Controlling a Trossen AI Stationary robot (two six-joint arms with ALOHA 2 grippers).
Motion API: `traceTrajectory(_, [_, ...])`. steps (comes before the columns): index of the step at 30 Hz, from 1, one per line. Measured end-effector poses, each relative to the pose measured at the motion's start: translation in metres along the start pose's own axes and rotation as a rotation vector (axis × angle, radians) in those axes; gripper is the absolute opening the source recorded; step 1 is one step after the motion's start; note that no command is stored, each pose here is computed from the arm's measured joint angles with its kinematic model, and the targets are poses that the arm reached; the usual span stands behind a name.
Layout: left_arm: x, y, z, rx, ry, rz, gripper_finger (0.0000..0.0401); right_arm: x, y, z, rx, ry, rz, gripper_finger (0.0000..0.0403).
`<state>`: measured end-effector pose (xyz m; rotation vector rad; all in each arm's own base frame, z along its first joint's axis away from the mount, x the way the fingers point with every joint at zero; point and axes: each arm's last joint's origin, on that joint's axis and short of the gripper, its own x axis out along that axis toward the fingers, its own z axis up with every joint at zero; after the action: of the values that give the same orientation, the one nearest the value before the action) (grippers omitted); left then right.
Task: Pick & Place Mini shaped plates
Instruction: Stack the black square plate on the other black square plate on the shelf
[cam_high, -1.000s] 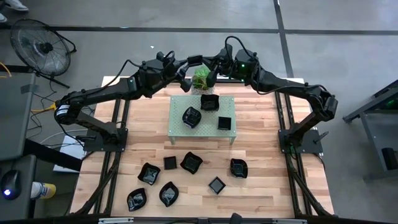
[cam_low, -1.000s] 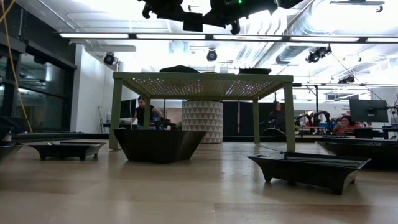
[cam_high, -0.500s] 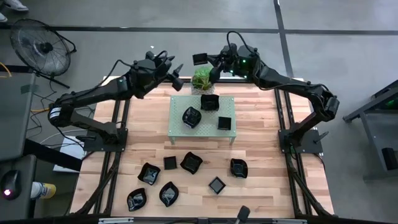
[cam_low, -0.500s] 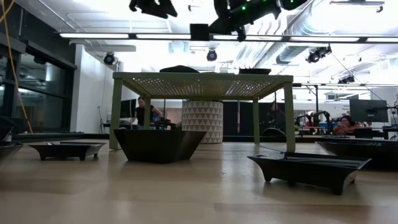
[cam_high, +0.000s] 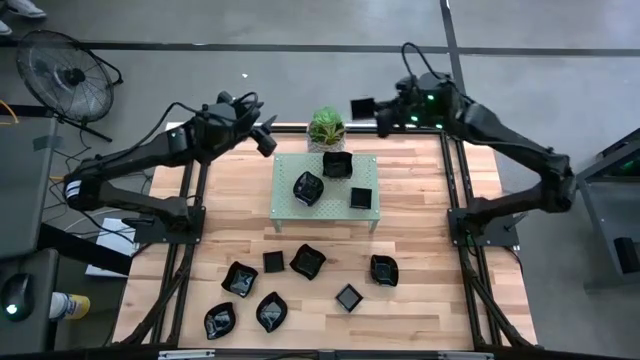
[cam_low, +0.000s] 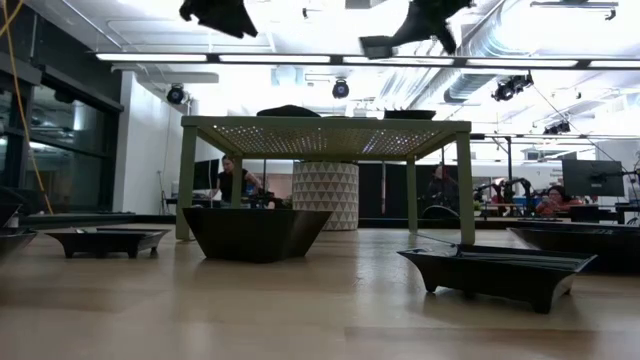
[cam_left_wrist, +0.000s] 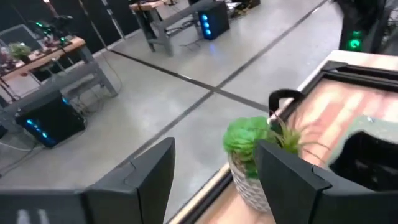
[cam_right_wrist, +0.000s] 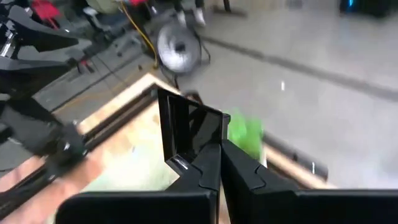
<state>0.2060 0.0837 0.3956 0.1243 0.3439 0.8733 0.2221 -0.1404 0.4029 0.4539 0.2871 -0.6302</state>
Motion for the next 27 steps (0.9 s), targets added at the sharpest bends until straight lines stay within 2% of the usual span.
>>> traceTrajectory(6, [0.0, -0.005, -0.029, -0.077, -0.047, -0.084, 0.0216, -0.048, -0.001, -0.019, 0.235, 0.184, -0.024, 0.0])
traceTrajectory(10, [-0.006, -0.004, -0.043, -0.119, -0.095, -0.116, 0.0216, -0.062, 0.008, -0.034, 0.364, 0.291, -0.043, 0.0])
traceTrajectory(17, [-0.02, 0.004, -0.051, -0.131, -0.137, -0.141, 0.0216, -0.066, 0.038, -0.054, 0.537, 0.413, -0.043, 0.0])
traceTrajectory(21, [-0.026, 0.007, -0.054, -0.126, -0.155, -0.163, 0.0216, -0.067, 0.052, -0.068, 0.608, 0.479, -0.088, 0.0])
traceTrajectory(27, [-0.022, 0.001, -0.072, -0.098, -0.116, -0.221, 0.0216, -0.055, 0.081, -0.09, 0.671, 0.56, -0.135, 0.0])
